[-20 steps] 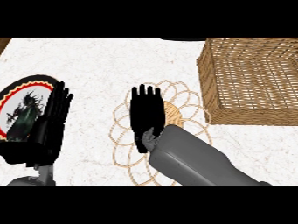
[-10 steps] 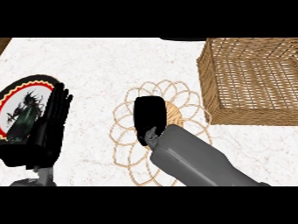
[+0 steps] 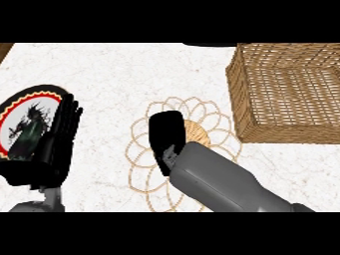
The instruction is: Pick the squash from the placemat and place it in the basket
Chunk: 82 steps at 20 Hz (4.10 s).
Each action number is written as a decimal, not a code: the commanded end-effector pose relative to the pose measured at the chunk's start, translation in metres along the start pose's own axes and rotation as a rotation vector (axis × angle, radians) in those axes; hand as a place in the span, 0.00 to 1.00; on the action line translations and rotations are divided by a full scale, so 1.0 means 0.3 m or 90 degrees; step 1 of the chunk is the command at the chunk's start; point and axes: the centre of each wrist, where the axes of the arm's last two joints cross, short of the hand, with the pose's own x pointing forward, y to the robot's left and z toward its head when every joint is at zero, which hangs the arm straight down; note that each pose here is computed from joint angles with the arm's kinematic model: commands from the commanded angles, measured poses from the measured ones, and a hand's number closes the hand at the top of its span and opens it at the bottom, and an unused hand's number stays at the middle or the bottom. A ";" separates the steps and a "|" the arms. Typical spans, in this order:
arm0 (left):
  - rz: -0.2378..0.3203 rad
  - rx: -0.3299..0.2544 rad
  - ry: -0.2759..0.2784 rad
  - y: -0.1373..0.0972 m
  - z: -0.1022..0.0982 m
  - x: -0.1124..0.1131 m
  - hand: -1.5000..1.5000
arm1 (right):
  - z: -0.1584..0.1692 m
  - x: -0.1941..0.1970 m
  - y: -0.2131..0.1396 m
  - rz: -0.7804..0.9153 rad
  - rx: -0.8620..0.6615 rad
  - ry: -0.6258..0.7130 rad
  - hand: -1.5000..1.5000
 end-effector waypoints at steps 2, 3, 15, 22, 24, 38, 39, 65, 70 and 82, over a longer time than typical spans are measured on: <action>-0.005 0.002 -0.008 0.000 0.047 -0.005 0.50 | 0.006 -0.067 0.157 -0.017 -0.011 -0.008 1.00; 0.001 0.003 -0.005 0.042 0.008 0.004 0.50 | -0.006 -0.159 0.209 -0.034 -0.009 -0.017 1.00; 0.008 0.010 0.002 -0.010 0.014 -0.010 0.50 | 0.047 -0.255 0.408 -0.164 -0.175 -0.062 1.00; 0.007 0.014 -0.002 0.004 0.012 0.037 0.50 | 0.268 -0.235 0.210 -0.396 -0.291 -0.136 1.00; 0.012 0.012 0.007 -0.013 0.015 0.013 0.50 | 0.349 -0.253 0.135 -0.424 -0.351 -0.166 1.00; 0.001 0.011 0.004 0.008 0.028 0.025 0.50 | 0.732 -0.481 -0.134 -0.491 -0.410 -0.058 1.00; 0.008 0.002 0.004 -0.014 0.039 0.001 0.50 | 0.687 -0.495 -0.156 -0.491 -0.418 -0.036 1.00; 0.004 0.011 -0.003 -0.020 0.026 -0.018 0.50 | 0.399 -1.035 -0.143 -0.374 -0.420 0.094 1.00; -0.002 0.009 0.001 -0.011 0.009 -0.021 0.50 | 0.293 -1.067 -0.049 -0.336 -0.404 0.090 1.00; -0.001 0.006 0.003 -0.002 -0.007 -0.019 0.50 | 0.234 -1.242 0.048 -0.404 -0.396 0.107 1.00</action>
